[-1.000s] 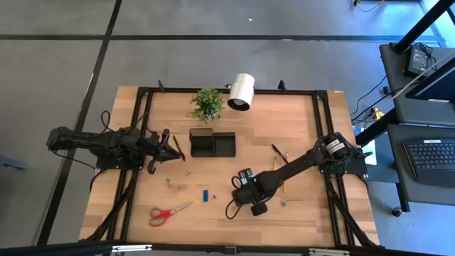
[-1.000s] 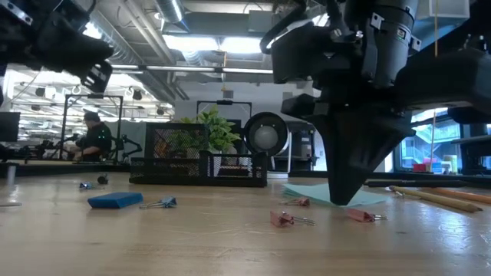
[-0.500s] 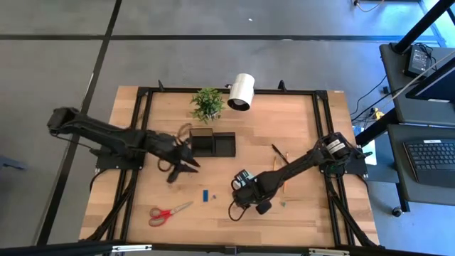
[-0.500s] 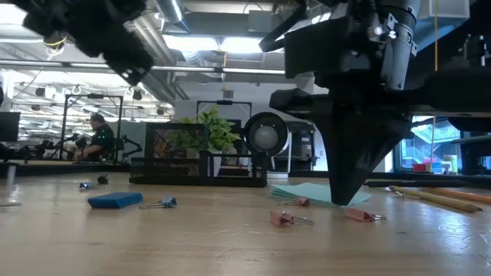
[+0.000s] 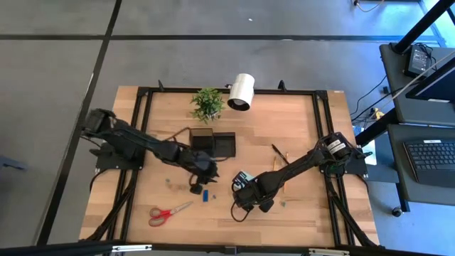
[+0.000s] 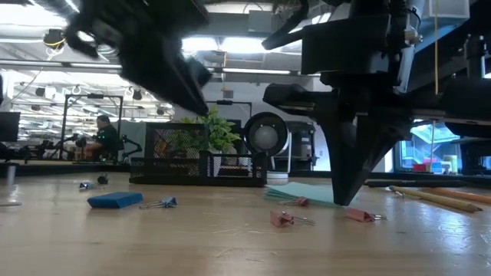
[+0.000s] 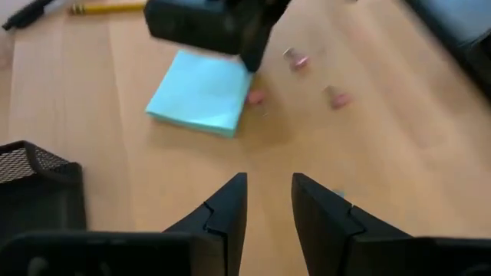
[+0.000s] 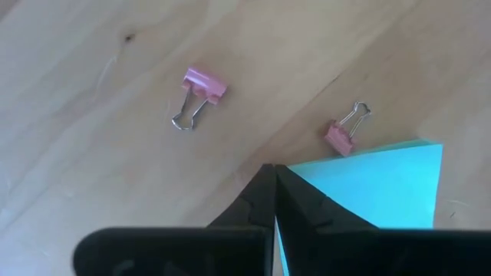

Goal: Pick and place office supplies into organizer
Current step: Put the blue sticky note into the black desk organizer

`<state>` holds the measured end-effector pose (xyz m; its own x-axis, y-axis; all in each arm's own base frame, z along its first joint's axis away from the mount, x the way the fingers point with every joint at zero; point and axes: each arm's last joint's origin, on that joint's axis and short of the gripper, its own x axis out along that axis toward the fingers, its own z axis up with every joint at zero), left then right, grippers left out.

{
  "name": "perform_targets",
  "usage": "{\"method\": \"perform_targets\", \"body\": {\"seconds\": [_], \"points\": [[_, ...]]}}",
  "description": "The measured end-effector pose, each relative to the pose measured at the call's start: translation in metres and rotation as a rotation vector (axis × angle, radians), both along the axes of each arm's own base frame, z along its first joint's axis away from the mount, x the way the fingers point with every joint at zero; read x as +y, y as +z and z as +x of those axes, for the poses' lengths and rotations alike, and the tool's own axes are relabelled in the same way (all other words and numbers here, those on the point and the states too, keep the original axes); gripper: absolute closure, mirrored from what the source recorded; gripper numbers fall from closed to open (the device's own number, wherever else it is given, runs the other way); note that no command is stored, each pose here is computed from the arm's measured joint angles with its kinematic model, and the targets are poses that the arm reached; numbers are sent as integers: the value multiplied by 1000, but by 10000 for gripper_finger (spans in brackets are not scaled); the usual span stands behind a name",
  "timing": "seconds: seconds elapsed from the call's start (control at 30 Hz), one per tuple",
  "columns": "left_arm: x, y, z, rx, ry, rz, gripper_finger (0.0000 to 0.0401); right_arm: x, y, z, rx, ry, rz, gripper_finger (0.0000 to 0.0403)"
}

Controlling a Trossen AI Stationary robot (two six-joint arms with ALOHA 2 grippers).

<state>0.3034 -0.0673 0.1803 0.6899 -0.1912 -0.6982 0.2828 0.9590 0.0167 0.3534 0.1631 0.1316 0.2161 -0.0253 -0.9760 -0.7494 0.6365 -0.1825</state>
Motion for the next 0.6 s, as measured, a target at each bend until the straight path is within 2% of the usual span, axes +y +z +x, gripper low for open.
{"method": "perform_targets", "body": {"seconds": [0.27,0.6], "points": [[-5,-26,34,67,34,78,303,-1,0,1,-3,3,3,392],[-8,-39,63,93,97,42,303,-5,0,6,-24,-11,22,392]]}}
